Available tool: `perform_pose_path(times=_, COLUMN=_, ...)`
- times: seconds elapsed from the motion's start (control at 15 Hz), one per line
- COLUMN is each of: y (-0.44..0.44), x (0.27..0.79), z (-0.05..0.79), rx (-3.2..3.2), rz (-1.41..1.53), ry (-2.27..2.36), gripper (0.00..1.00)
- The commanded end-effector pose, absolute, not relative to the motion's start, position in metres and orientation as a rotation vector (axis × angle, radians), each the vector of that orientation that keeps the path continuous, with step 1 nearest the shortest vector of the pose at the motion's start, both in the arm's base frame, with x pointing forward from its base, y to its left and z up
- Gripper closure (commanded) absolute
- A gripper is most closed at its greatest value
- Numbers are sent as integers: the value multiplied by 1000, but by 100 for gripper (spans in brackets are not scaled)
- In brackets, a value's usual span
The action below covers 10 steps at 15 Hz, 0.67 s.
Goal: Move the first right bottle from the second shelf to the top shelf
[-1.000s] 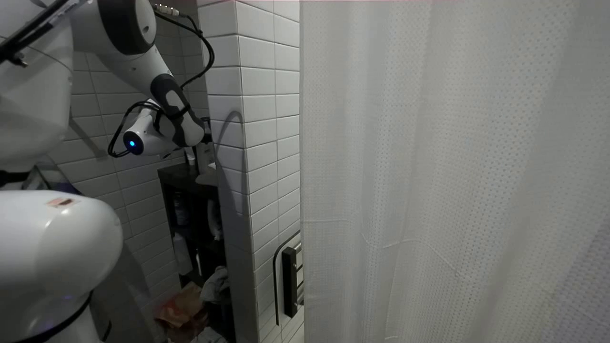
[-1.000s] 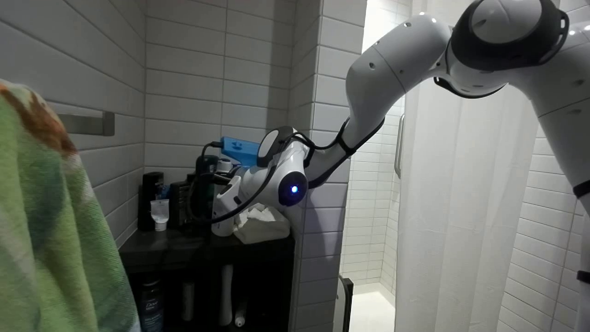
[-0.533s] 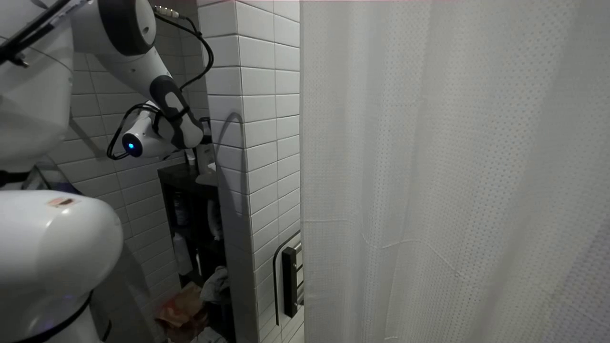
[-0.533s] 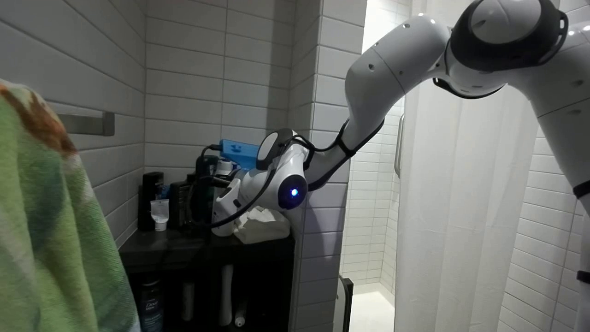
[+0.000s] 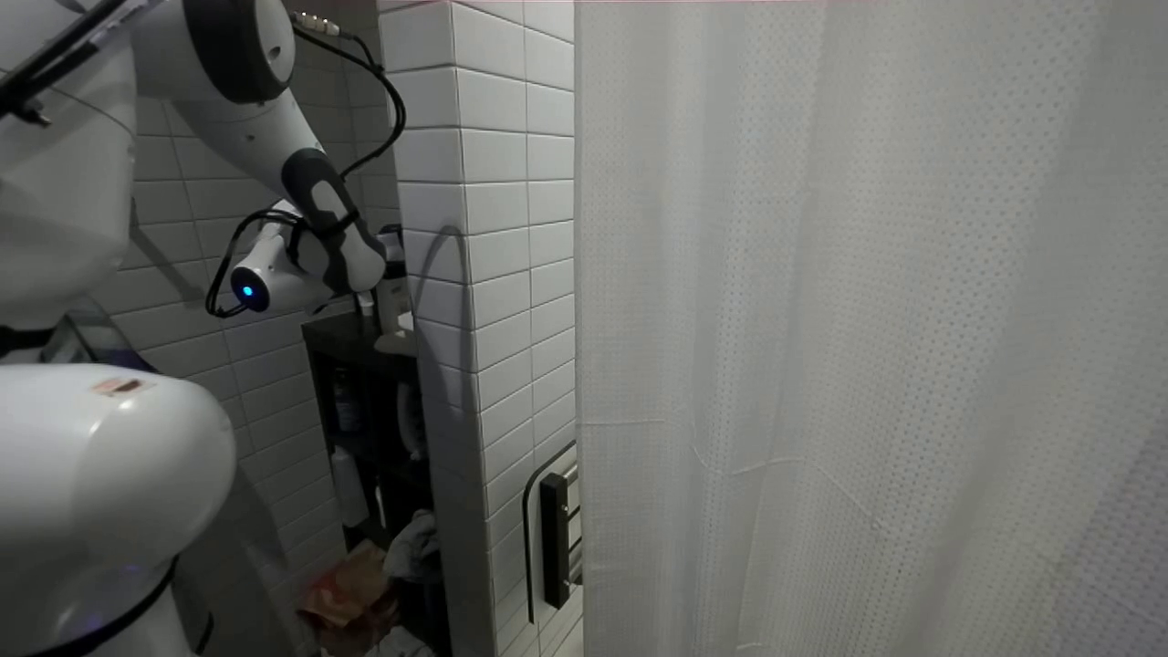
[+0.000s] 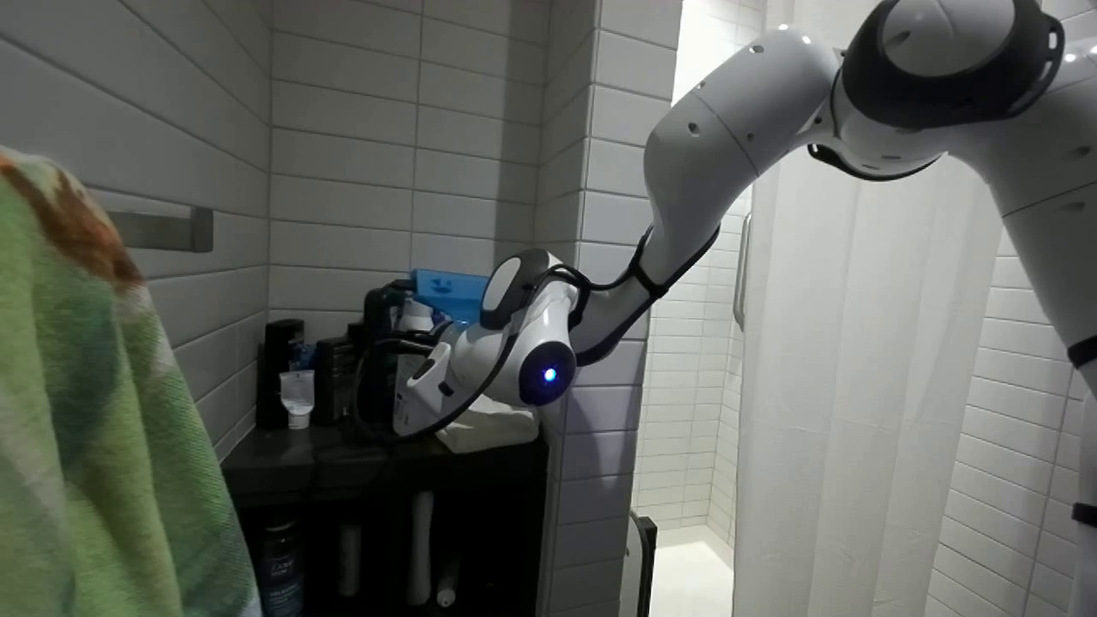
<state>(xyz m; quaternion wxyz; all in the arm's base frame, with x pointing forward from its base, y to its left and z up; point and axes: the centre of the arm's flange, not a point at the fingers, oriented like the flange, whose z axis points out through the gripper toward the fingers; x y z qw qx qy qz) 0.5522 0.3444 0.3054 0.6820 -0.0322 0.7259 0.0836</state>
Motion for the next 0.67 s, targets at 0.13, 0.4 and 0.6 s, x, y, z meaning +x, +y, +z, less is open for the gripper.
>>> perform_pose_path(times=0.13, y=313, x=515, z=307, rx=-77, rz=209, ry=1663, gripper=0)
perform_pose_path(times=0.4, y=288, x=492, z=299, rx=-94, rz=261, ry=1684, gripper=0)
perform_pose_path(times=0.6, y=276, x=467, z=299, rx=-116, rz=305, ry=1708, gripper=0)
